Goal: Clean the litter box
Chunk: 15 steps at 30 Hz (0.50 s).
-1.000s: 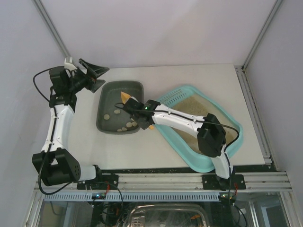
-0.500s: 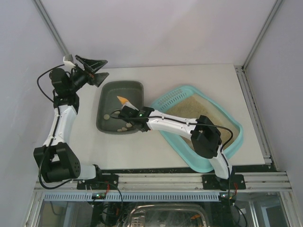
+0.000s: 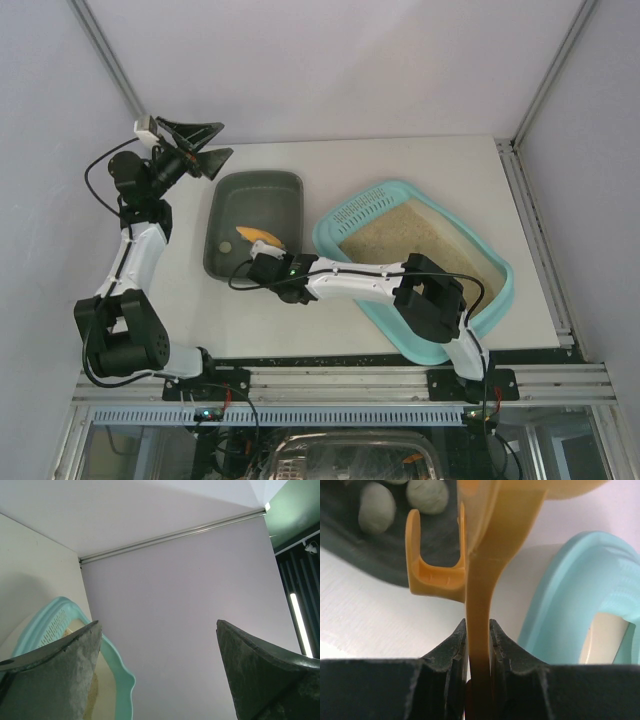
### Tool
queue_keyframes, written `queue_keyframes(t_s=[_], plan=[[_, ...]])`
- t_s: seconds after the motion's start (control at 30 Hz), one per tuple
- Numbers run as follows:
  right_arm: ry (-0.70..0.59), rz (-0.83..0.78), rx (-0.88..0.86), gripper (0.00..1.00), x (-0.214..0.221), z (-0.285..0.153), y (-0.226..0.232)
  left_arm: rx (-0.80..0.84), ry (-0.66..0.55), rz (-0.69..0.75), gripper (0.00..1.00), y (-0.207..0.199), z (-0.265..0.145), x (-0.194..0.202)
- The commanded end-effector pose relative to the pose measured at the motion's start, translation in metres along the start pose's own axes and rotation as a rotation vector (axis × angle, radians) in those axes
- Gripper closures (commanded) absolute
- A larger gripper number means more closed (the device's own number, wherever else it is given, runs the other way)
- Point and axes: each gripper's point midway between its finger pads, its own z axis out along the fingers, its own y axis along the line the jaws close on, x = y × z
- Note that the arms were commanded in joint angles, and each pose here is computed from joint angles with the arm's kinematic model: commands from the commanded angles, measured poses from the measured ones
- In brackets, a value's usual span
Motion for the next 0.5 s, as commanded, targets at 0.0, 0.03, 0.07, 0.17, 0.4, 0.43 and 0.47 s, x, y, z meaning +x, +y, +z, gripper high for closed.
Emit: queue_keyframes(t_s=[0.0,0.03,0.07,0.17,0.4,0.43,0.47], plan=[[-0.147,0.120,0.105,1.00,-0.036,-0.022,-0.047,0.052,0.017,0.016,0.00,-0.008,-0.004,0.005],[-0.137,0.123,0.102,1.00,-0.036,-0.018,-0.045,0.051,0.017,0.015,0.00,-0.008,-0.004,0.005],[-0.130,0.136,0.079,1.00,-0.037,-0.016,-0.043,0.050,0.019,0.013,0.00,-0.007,-0.004,0.005],[-0.131,0.201,-0.023,1.00,-0.037,-0.024,-0.039,0.049,0.017,0.015,0.00,-0.007,-0.005,0.005],[-0.299,0.472,-0.713,1.00,-0.049,-0.116,-0.046,-0.053,-0.008,0.007,0.00,0.014,-0.005,-0.004],[-0.327,0.525,-0.825,1.00,-0.048,-0.132,-0.049,-0.091,-0.008,0.013,0.00,0.022,-0.005,-0.005],[-0.363,0.568,-0.920,1.00,-0.047,-0.147,-0.054,-0.127,-0.008,0.034,0.00,0.027,-0.006,-0.005]])
